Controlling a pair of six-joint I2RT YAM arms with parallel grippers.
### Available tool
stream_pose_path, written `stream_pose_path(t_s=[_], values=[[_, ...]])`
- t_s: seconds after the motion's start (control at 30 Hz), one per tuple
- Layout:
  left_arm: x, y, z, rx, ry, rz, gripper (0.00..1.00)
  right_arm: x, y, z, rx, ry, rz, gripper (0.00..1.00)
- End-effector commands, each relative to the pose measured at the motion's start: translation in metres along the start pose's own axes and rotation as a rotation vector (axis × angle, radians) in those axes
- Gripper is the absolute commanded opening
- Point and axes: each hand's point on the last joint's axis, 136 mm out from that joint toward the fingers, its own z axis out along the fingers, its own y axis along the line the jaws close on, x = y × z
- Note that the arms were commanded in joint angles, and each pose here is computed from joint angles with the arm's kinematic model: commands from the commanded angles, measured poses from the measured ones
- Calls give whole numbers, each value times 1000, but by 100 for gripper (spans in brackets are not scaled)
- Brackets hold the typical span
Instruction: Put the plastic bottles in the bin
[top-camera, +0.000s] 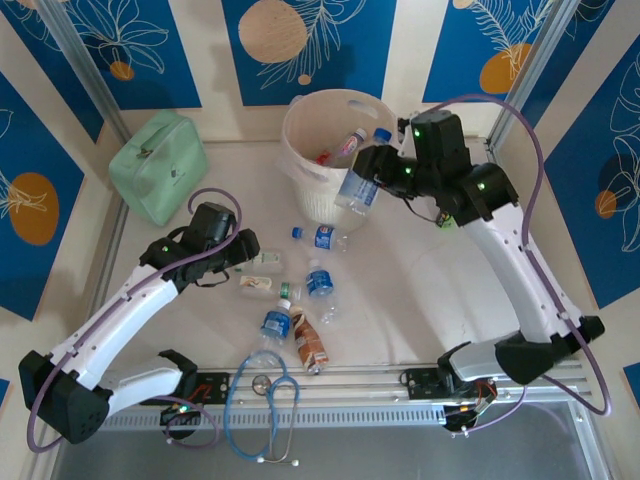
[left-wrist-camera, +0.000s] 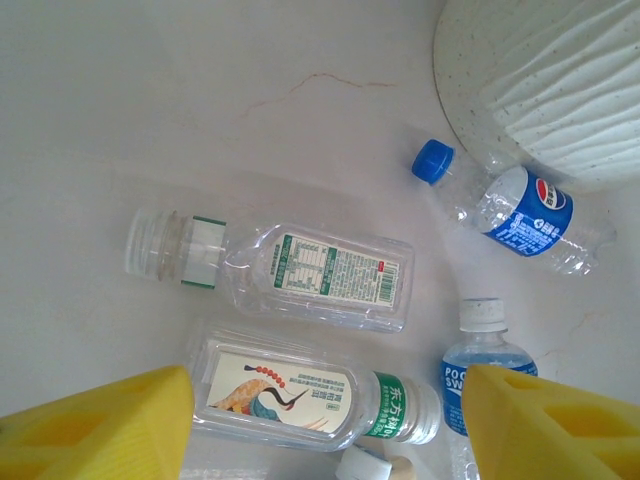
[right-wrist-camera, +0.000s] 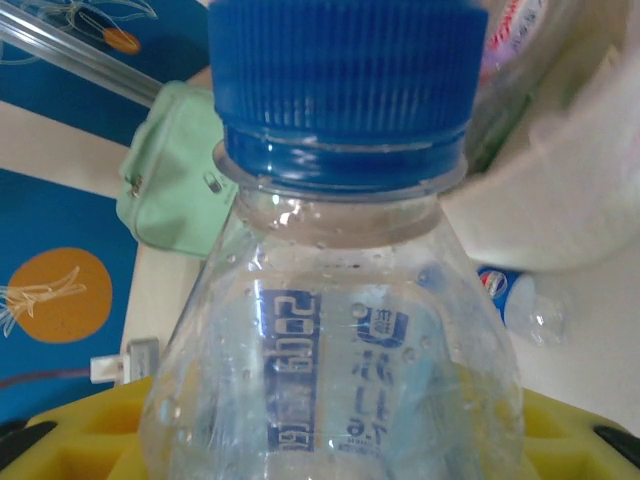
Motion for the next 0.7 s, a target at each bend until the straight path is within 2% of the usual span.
stream_pose_path(t_s=[0.0, 0.33, 0.67], values=[[4, 2, 2, -8, 8, 1, 71, -28, 20, 7, -92, -31, -49, 48], [12, 6, 10, -26, 37, 3, 70, -82, 20, 41, -121, -62, -28, 49], [14, 11, 10, -49, 43, 24, 70, -94, 0, 82, -57, -18, -9, 51]])
